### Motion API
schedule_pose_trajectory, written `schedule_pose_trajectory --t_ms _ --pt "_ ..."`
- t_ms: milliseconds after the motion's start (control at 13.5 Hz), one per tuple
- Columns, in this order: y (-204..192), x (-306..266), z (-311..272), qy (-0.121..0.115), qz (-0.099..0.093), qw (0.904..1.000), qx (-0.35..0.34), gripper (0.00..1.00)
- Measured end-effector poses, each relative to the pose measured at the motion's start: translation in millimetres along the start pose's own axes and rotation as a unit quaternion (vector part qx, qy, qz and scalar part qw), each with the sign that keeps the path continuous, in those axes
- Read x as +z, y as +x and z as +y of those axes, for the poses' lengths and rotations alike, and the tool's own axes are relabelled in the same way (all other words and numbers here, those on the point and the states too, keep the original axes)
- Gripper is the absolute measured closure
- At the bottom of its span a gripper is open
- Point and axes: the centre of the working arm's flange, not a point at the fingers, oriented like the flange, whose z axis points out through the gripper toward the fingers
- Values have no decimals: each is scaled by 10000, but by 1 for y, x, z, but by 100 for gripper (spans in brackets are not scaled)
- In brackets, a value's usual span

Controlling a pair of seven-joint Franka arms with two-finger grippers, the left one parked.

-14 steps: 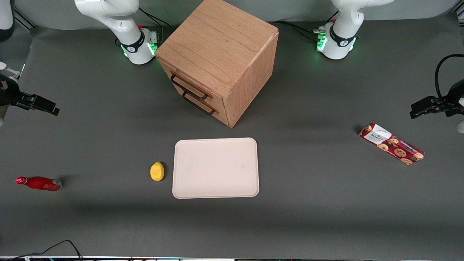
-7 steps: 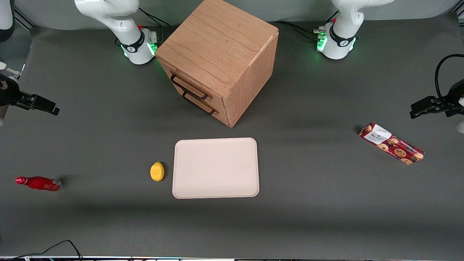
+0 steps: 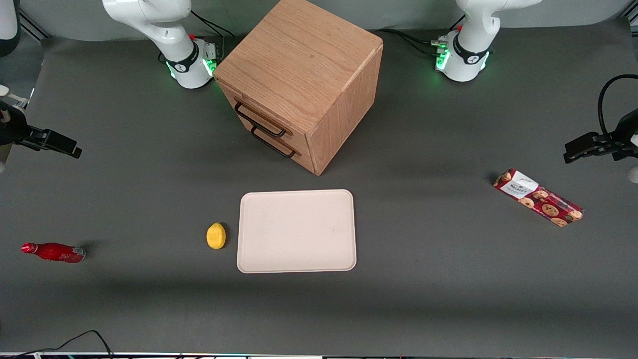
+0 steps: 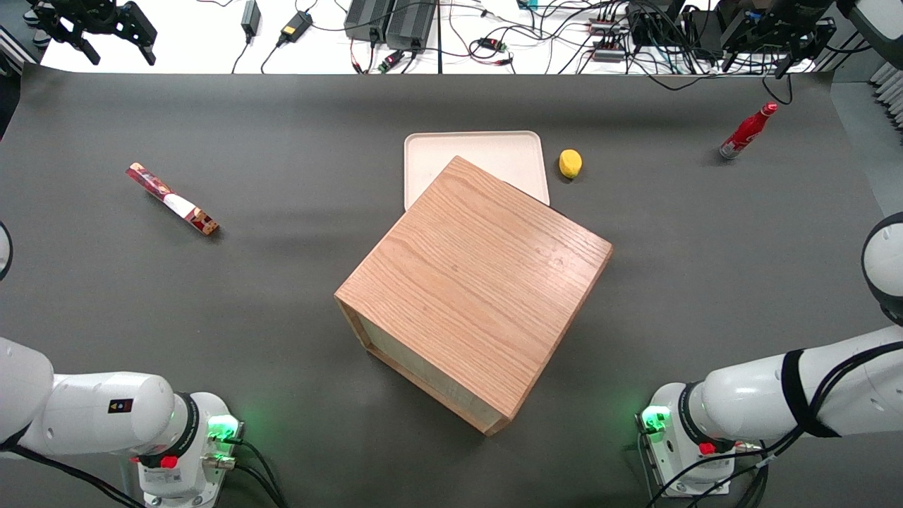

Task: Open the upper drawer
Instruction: 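Move the right gripper toward the upper drawer's black handle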

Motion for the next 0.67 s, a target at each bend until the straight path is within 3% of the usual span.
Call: schedule_pose_trajectory --t_ms 296,667 --pt "-14 -7 -45 -19 22 9991 -424 0" --pt "-66 -25 -137 -127 -140 9915 -1286 0"
